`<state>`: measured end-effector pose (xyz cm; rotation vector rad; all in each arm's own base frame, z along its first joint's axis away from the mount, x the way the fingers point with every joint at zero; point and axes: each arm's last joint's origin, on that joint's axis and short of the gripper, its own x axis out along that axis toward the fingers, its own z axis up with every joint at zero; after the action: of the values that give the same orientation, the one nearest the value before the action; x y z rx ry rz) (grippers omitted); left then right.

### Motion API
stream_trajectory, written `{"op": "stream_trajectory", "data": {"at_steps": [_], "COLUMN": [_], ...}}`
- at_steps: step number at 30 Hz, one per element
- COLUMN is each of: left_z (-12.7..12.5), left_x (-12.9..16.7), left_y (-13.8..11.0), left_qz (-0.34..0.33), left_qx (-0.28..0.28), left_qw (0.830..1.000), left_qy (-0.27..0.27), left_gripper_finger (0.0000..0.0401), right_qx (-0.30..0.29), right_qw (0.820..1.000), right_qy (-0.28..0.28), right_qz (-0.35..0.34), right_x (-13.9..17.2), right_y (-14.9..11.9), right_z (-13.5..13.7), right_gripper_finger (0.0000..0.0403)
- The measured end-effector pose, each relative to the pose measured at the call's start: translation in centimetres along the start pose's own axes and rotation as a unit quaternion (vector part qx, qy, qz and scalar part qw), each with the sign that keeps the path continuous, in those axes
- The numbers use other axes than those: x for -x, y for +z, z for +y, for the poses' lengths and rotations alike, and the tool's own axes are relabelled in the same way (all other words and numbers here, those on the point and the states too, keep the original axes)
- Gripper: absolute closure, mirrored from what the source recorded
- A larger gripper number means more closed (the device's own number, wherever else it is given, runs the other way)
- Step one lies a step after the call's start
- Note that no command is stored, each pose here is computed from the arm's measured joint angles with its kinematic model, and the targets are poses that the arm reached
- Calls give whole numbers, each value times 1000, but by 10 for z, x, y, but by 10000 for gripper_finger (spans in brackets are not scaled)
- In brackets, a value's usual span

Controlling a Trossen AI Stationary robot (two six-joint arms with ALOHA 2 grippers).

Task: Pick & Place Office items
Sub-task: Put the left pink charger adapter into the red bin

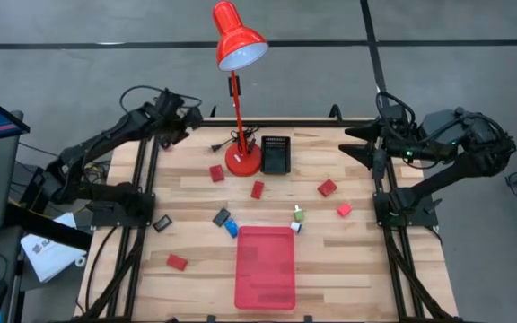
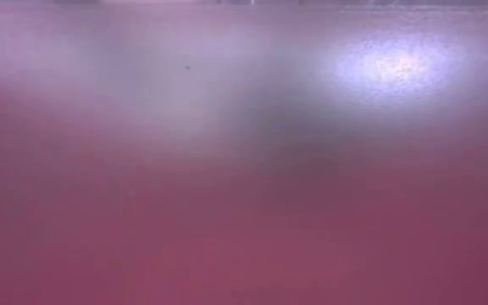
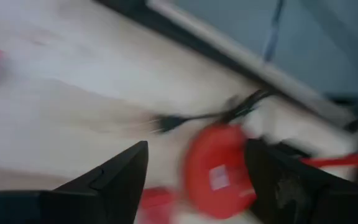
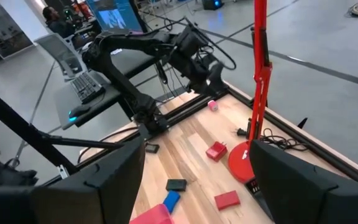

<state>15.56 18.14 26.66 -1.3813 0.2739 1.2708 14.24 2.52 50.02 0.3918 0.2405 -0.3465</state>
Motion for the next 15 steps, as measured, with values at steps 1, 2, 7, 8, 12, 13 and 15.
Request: {"op": "stream_trajectory", "data": {"at_steps": [1, 2, 7, 8, 12, 13, 15], "left_z": [-1, -2, -1, 0, 12, 17, 27], "left_x": [0, 0, 1, 1, 3, 4, 7], "left_y": [0, 0, -2, -3, -6, -7, -10], "left_qz": [-16, -30, -112, -123, -152, -161, -181], "left_qx": [33, 69, 179, 199, 258, 276, 318], "left_qw": [999, 997, 977, 972, 951, 942, 919], "left_qy": [-2, 1, 21, 26, 82, 106, 149], "left_gripper_finger": [152, 157, 176, 179, 187, 188, 190], "right_qx": [2, 3, 6, 5, -3, -6, -11], "right_qw": [1000, 1000, 1000, 1000, 1000, 1000, 1000], "right_qy": [1, 3, 13, 14, 15, 15, 18], "right_qz": [2, 4, 7, 7, 3, 1, 1], "right_x": [0, 1, 3, 4, 6, 7, 8], "right_y": [-1, -1, -3, -4, -6, -6, -7], "right_z": [0, 1, 5, 6, 9, 9, 11], "right_gripper_finger": [121, 121, 121, 121, 121, 121, 121]}}
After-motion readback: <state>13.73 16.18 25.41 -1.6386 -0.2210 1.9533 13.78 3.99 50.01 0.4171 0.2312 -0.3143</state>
